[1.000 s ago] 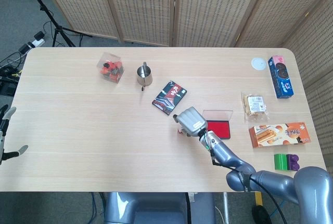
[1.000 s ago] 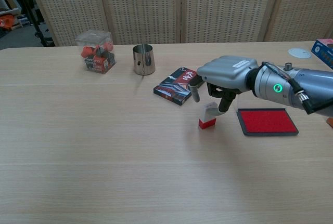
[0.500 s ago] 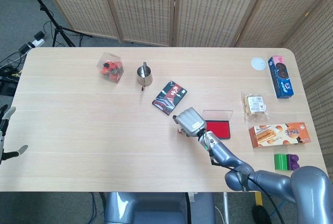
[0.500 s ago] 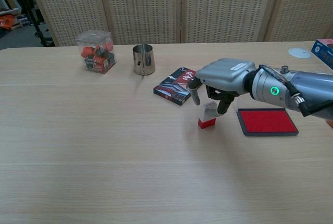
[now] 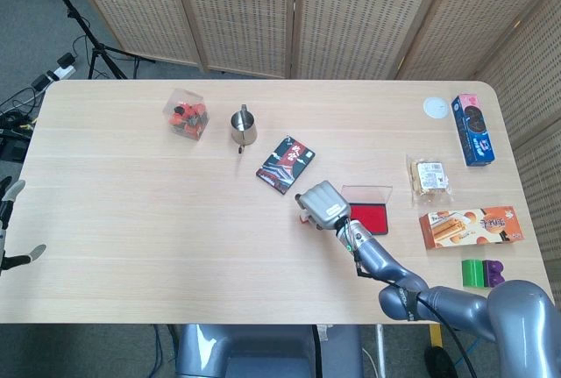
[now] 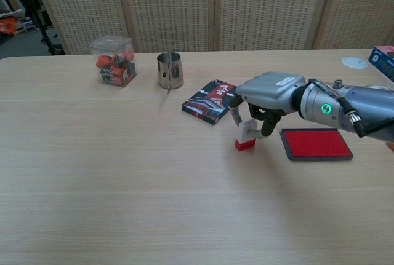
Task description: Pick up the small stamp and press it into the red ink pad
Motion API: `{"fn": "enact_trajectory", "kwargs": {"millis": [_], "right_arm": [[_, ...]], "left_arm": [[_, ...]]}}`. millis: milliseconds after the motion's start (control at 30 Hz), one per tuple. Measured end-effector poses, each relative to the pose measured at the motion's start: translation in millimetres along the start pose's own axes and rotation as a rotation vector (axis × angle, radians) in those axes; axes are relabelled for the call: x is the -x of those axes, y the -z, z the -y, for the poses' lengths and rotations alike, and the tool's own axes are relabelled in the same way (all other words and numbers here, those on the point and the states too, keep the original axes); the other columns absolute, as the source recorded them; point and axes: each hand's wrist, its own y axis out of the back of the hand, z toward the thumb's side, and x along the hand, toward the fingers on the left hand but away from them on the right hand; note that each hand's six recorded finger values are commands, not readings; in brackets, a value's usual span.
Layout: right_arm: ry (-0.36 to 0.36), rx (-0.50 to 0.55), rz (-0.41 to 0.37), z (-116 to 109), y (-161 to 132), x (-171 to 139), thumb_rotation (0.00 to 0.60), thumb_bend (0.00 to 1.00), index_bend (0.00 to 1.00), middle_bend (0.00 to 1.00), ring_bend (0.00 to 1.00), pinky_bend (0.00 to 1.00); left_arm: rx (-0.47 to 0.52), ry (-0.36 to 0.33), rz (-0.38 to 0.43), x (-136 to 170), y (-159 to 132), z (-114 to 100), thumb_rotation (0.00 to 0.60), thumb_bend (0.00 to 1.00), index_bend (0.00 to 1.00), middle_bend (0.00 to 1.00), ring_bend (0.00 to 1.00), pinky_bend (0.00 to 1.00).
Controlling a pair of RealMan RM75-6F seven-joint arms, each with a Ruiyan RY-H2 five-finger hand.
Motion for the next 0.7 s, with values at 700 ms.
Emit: {"fn": "enact_trajectory", "kwargs": {"millis": [700], "right_arm": [[0.040,0.039,-0.004,-23.2,7.8,-15.4,0.600,0.50,0.56,0.94,1.00,1.00]], "left_arm": [[-0.002,0.008,0.008,0.8,-1.9,1.9,0.600,0.00,0.00,0.00,0.00,0.00]]}}
